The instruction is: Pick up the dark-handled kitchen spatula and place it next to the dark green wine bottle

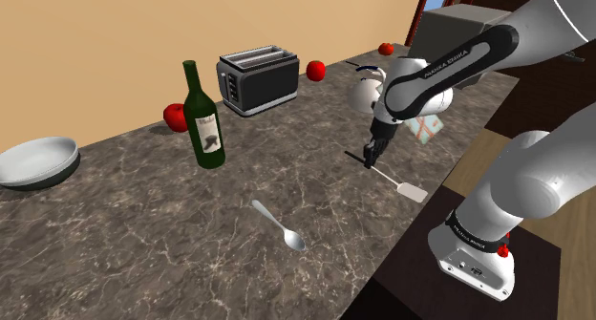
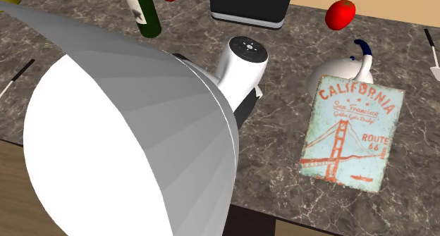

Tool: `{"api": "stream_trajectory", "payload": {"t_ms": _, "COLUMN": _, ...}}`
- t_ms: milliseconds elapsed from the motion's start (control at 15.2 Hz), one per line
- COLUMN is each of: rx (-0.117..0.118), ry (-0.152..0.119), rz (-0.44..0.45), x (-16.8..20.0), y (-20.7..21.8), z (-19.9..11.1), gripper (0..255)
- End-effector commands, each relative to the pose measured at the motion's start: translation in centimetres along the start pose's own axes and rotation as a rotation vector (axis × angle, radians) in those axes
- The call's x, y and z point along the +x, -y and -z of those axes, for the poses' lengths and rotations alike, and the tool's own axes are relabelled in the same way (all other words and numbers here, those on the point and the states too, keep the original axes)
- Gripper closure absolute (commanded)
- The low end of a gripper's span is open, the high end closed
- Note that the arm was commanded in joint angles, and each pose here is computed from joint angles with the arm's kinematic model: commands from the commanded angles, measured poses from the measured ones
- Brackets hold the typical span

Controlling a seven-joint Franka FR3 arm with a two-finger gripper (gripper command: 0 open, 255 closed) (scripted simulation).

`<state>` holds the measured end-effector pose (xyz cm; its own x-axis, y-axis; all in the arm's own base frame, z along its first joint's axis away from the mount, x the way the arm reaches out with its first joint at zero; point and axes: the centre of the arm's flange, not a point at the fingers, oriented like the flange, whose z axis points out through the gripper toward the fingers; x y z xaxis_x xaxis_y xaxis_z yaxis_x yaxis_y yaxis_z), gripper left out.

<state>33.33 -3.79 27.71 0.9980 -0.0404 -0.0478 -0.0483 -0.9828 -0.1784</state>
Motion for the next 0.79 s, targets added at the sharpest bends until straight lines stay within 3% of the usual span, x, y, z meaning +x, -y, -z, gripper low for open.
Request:
{"api": "stream_trajectory", "payload": {"t_ms": 0, "rx": 0.0, "ry": 0.004, "rz": 0.003, "x": -0.1, "y": 0.1, "z": -0.1, "gripper": 255}}
{"api": "stream_trajectory", "payload": {"t_ms": 396, "rx": 0.0, "ry": 0.004, "rz": 0.003, "x": -0.1, "y": 0.1, "z": -0.2, "gripper": 255}}
{"api": "stream_trajectory", "payload": {"t_ms": 726, "rx": 0.0, "ry": 0.004, "rz": 0.003, "x": -0.2, "y": 0.6, "z": 2.4, "gripper": 255}}
